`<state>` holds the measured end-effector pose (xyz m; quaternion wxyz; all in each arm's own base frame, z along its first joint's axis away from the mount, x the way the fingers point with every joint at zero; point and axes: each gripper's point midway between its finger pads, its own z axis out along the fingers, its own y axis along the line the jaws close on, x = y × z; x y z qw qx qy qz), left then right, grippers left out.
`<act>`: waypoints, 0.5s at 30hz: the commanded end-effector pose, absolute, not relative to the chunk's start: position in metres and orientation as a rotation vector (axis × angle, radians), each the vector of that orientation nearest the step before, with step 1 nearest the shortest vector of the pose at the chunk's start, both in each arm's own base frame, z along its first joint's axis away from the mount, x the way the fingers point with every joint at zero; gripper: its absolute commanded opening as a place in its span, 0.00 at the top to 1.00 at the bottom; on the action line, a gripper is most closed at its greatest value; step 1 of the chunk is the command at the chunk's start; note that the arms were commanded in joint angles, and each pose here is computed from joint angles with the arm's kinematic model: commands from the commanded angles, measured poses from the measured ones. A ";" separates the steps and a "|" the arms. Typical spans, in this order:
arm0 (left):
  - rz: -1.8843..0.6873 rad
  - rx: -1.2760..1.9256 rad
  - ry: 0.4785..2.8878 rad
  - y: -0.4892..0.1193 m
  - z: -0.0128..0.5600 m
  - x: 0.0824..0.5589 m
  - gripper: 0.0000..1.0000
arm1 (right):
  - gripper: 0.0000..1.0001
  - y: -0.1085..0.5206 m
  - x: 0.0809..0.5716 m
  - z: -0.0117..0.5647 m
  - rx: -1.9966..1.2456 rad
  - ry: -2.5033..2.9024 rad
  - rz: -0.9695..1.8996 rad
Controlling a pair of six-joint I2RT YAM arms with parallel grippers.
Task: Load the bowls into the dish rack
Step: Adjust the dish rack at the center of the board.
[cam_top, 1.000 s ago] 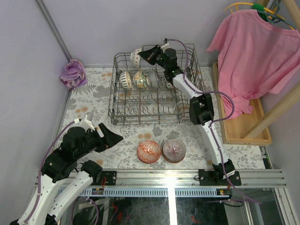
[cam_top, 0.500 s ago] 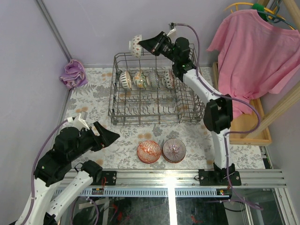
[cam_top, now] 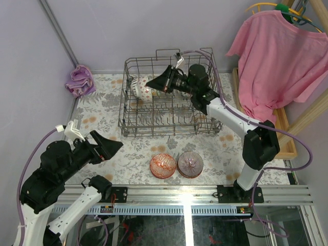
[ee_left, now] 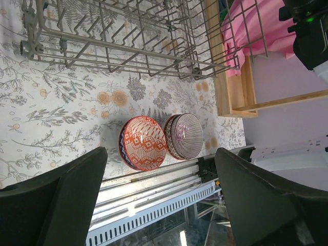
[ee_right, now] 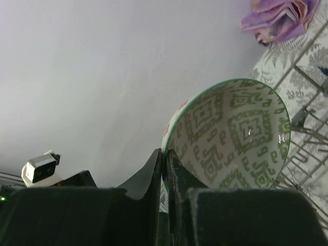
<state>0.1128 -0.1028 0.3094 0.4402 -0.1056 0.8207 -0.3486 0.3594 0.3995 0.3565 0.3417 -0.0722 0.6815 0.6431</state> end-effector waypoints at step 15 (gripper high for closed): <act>-0.833 -0.261 2.043 -0.093 0.304 0.103 0.13 | 1.00 0.423 0.325 0.304 -0.198 1.874 1.697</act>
